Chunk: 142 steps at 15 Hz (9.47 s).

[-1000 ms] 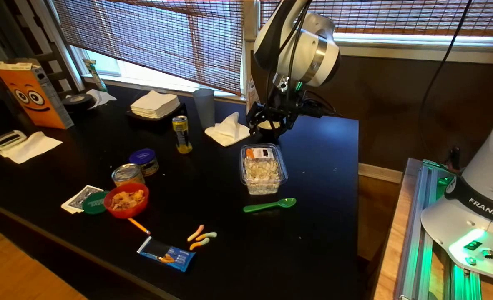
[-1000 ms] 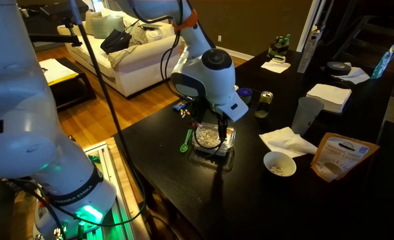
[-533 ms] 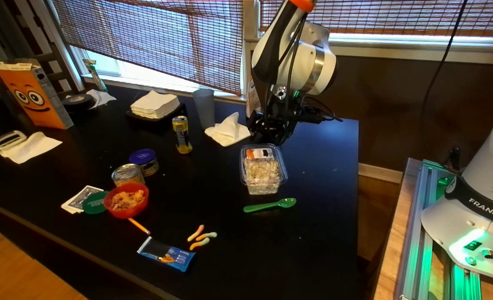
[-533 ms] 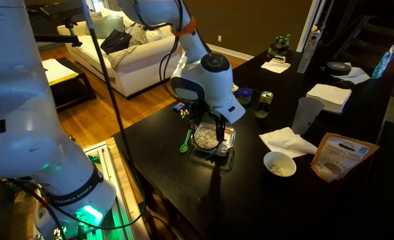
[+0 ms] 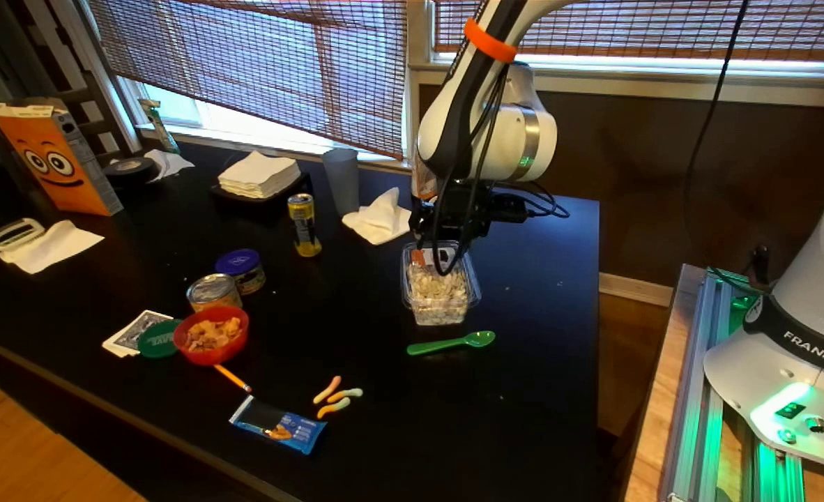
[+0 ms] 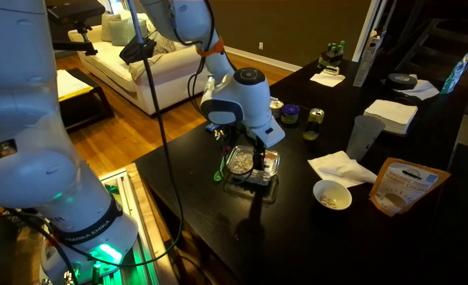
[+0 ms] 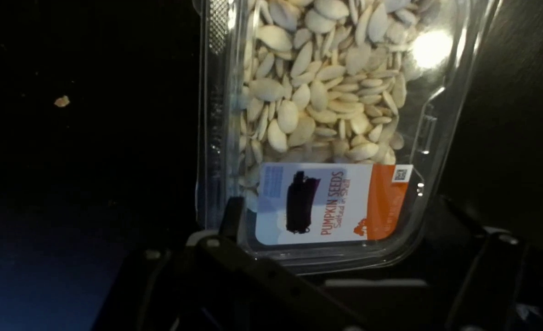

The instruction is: Put the transparent lid on the transparent bowl

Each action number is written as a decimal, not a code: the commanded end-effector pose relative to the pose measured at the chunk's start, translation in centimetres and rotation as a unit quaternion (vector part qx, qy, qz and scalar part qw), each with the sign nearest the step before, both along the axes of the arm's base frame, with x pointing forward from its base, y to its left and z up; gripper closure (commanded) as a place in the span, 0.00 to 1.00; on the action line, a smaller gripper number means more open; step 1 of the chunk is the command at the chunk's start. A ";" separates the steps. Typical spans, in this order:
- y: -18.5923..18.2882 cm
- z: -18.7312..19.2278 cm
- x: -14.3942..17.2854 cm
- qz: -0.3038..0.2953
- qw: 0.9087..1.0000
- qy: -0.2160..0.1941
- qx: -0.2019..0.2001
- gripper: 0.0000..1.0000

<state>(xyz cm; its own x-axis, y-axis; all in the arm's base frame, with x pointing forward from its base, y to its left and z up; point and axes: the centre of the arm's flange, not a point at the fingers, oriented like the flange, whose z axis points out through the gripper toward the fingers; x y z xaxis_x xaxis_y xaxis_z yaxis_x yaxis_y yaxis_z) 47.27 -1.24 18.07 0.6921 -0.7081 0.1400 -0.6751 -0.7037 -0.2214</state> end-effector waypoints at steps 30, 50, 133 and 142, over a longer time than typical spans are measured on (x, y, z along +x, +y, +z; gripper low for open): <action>0.7 -0.2 6.1 -0.053 0.992 0.109 -0.029 0.00; 0.2 -3.1 6.9 -0.060 0.985 0.159 -0.009 0.00; 6.0 -4.5 2.5 0.032 0.984 0.171 0.039 0.00; 6.6 0.0 -0.2 0.028 0.994 0.102 -0.004 0.00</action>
